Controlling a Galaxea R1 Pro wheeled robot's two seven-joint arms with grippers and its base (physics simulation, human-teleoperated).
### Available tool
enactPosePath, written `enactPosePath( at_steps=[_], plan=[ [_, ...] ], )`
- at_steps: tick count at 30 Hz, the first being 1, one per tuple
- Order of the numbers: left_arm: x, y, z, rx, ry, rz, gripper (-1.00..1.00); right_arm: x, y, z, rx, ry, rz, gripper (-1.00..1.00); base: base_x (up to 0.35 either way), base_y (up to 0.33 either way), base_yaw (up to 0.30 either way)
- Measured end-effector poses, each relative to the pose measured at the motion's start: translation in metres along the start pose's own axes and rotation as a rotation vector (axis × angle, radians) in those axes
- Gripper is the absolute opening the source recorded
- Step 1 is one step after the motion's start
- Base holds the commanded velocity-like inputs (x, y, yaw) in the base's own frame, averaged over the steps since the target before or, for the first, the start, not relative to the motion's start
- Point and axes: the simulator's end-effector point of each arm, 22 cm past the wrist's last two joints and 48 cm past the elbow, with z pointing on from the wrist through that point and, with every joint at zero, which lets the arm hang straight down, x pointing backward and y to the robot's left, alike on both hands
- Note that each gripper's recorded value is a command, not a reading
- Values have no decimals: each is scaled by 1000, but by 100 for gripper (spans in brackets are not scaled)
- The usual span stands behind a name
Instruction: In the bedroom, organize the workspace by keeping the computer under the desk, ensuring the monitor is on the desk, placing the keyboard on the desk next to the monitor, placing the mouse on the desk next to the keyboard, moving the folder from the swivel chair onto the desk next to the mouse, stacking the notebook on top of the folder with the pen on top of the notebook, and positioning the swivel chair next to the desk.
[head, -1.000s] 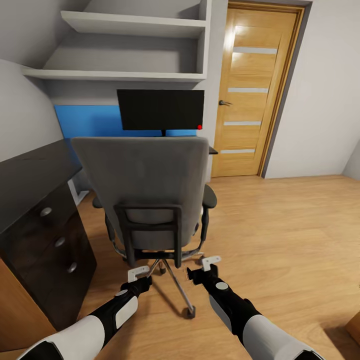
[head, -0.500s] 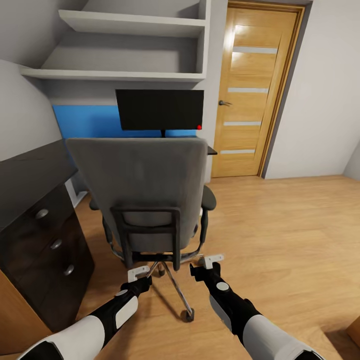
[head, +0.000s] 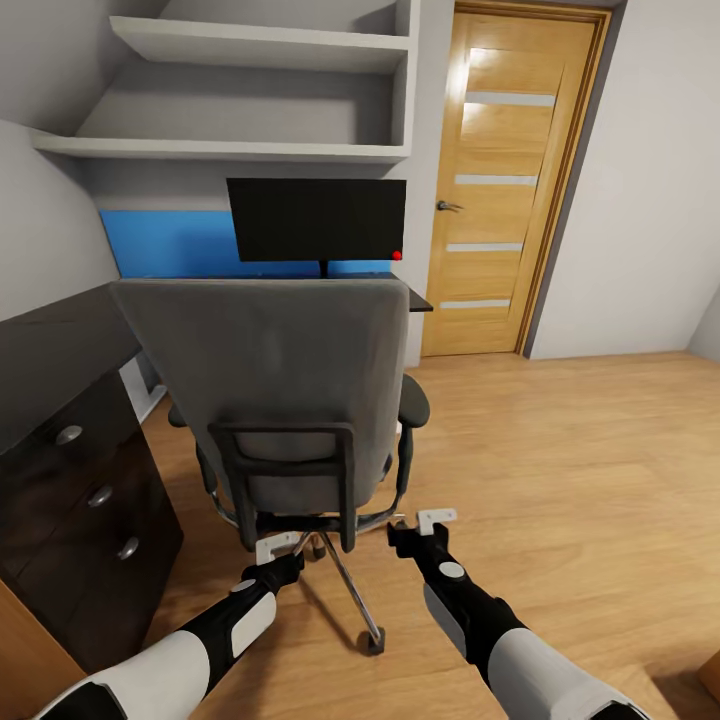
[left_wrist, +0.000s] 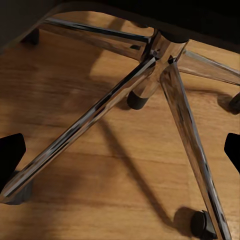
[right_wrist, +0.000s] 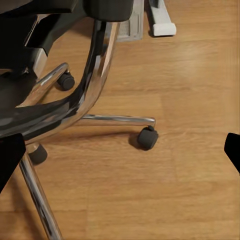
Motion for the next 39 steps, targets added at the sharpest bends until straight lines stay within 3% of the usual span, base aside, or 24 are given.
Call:
enactPosePath(
  at_steps=[10, 15, 25, 39],
  plan=[
    [0, 0, 0, 0, 0, 0, 100, -2, -9, 0, 40, -7, 4, 100, 3, -1, 0],
    [0, 0, 0, 0, -1, -1, 100, -12, -9, -1, 45, -60, 10, 100, 171, 0, 0],
    [0, 0, 0, 1, 0, 0, 100, -7, -9, -2, 47, -62, 9, 100, 97, 0, 18],
    [0, 0, 0, 0, 0, 0, 100, -7, -8, -2, 44, -62, 10, 100, 1, 0, 230]
  ],
)
